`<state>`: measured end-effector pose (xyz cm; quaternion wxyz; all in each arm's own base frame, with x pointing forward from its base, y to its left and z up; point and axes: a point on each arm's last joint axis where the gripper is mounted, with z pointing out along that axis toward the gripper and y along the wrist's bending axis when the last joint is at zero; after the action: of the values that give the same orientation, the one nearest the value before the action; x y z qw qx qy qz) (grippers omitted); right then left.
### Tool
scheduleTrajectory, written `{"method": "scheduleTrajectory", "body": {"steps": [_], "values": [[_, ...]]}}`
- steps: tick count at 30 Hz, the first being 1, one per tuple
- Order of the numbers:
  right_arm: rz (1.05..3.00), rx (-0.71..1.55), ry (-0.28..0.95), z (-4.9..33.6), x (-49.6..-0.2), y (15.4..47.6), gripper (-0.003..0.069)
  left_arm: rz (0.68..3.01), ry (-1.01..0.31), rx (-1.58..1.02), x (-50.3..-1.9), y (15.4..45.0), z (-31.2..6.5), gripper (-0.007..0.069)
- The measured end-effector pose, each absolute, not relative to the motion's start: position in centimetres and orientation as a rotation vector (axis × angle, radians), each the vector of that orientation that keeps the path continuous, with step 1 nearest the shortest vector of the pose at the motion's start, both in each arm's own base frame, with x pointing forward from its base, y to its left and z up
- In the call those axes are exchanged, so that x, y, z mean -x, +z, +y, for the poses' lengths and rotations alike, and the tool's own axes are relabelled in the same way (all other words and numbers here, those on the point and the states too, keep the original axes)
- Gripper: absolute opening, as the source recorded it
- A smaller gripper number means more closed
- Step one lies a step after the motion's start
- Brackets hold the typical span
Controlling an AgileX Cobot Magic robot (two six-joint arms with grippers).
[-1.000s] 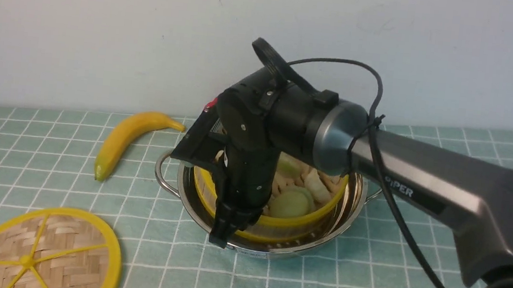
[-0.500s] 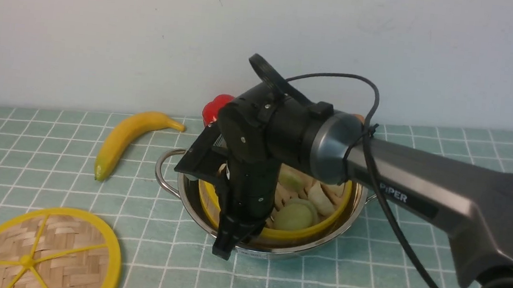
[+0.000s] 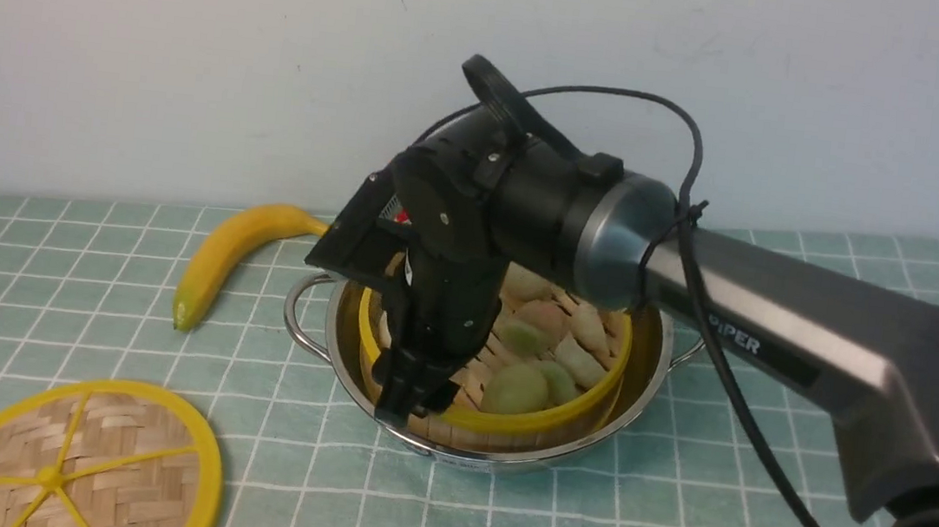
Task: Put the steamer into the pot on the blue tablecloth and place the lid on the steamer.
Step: 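Place the bamboo steamer basket of food into the steel pot with the right gripper, then grasp the bamboo steamer lid lying on the table by its centre knob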
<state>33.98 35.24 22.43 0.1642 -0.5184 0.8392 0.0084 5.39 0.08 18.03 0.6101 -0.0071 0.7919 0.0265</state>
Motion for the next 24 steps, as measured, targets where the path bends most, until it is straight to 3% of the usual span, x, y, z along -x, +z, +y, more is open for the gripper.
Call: {"method": "scheduleTrajectory", "body": {"steps": [8,13,16,17,19,21,24], "values": [[2.361,1.388,0.055,34.7,-33.5,25.9,0.0494,1.828,0.061,0.016,-5.4,18.0,0.1,0.0243],[2.35,1.272,0.066,33.8,-33.0,29.0,0.0443,1.828,0.061,0.016,-5.4,18.0,0.1,0.0243],[2.328,1.134,0.105,32.6,-32.0,32.9,0.034,1.828,0.061,0.016,-5.4,18.0,0.1,0.0243],[2.328,1.134,0.105,32.6,-32.0,32.9,0.034,1.828,0.061,0.016,-5.4,18.0,0.1,0.0243],[2.312,1.075,0.137,31.8,-31.3,34.8,0.0244,1.828,0.061,0.016,-5.4,18.0,0.1,0.0243],[2.278,1.015,0.174,30.8,-30.4,37.5,0.0071,1.828,0.061,0.016,-5.4,18.0,0.1,0.0243],[2.253,0.961,0.208,29.9,-29.6,39.5,-0.0007,1.828,0.061,0.016,-5.4,18.0,0.1,0.0243]]}}
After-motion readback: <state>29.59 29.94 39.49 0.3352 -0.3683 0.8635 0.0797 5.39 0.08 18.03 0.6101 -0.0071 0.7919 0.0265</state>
